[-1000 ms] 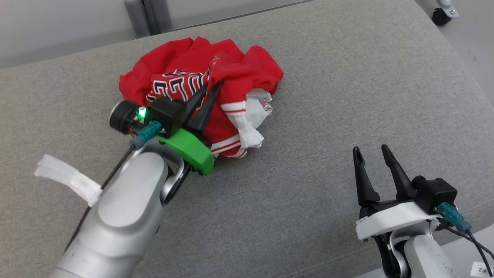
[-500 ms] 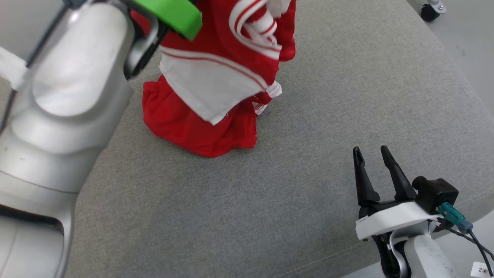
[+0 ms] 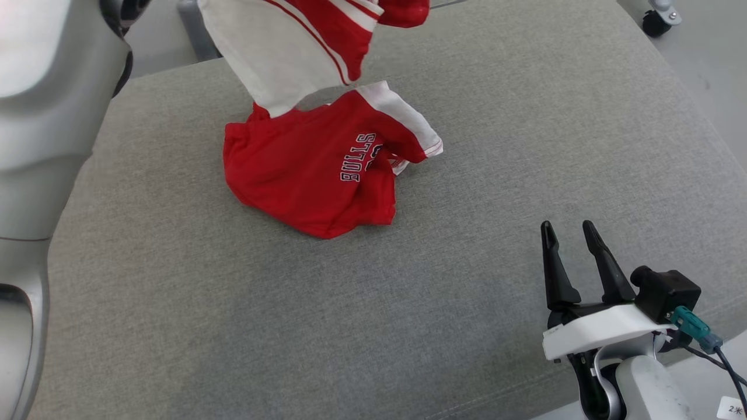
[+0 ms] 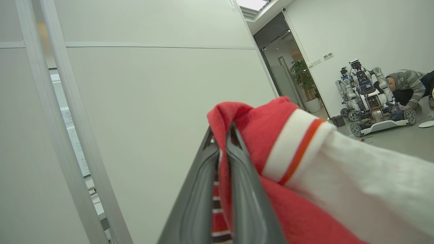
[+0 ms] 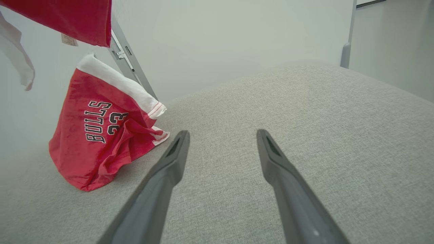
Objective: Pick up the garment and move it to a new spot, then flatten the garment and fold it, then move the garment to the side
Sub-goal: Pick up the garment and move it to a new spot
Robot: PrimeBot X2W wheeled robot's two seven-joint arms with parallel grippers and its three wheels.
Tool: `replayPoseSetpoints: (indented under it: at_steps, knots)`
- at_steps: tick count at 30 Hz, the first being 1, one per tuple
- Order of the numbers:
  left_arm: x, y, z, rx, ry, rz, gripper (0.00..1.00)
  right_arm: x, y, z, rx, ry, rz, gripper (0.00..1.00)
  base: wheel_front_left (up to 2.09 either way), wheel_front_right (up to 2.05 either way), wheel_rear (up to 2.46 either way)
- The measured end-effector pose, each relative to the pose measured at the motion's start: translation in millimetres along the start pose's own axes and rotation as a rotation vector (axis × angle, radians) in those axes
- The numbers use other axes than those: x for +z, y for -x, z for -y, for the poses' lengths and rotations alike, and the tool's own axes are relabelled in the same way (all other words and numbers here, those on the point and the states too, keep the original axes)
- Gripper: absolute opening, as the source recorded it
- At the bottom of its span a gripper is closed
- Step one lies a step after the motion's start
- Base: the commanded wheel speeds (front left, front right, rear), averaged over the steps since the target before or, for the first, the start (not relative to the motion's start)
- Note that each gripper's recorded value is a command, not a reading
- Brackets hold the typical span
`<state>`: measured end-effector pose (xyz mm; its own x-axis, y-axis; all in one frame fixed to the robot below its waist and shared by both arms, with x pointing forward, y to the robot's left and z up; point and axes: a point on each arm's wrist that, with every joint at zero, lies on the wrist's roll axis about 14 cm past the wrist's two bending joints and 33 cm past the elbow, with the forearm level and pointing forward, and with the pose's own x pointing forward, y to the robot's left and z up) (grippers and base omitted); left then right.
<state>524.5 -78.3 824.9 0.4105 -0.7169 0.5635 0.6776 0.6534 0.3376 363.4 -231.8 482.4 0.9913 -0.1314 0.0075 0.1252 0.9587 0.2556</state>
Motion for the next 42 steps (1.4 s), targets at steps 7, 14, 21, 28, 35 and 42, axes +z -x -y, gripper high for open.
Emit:
replayPoseSetpoints:
  at_steps: [7, 14, 21, 28, 35, 42]
  knots:
    - [-13, 41, -47, 0.113, -0.054, -0.083, 0.00, -3, -13, -25, 0.078, 0.011, -0.001, 1.00, 0.00, 0.00, 0.00]
    - [-23, 108, -95, 0.255, -0.119, -0.195, 0.00, -15, -30, -69, 0.211, 0.021, -0.020, 1.00, 0.00, 0.00, 0.00]
    - [-19, 193, -137, 0.419, -0.198, -0.323, 0.00, -30, -41, -122, 0.367, 0.012, -0.049, 1.00, 0.00, 0.00, 0.00]
    - [6, 268, -164, 0.568, -0.268, -0.405, 0.00, -48, -43, -174, 0.526, -0.002, -0.089, 1.00, 0.00, 0.00, 0.00]
    - [32, 335, -179, 0.699, -0.328, -0.482, 0.00, -63, -39, -219, 0.659, -0.020, -0.122, 1.00, 0.00, 0.00, 0.00]
    - [52, 377, -191, 0.795, -0.375, -0.522, 0.00, -75, -36, -245, 0.740, -0.030, -0.149, 1.00, 0.00, 0.00, 0.00]
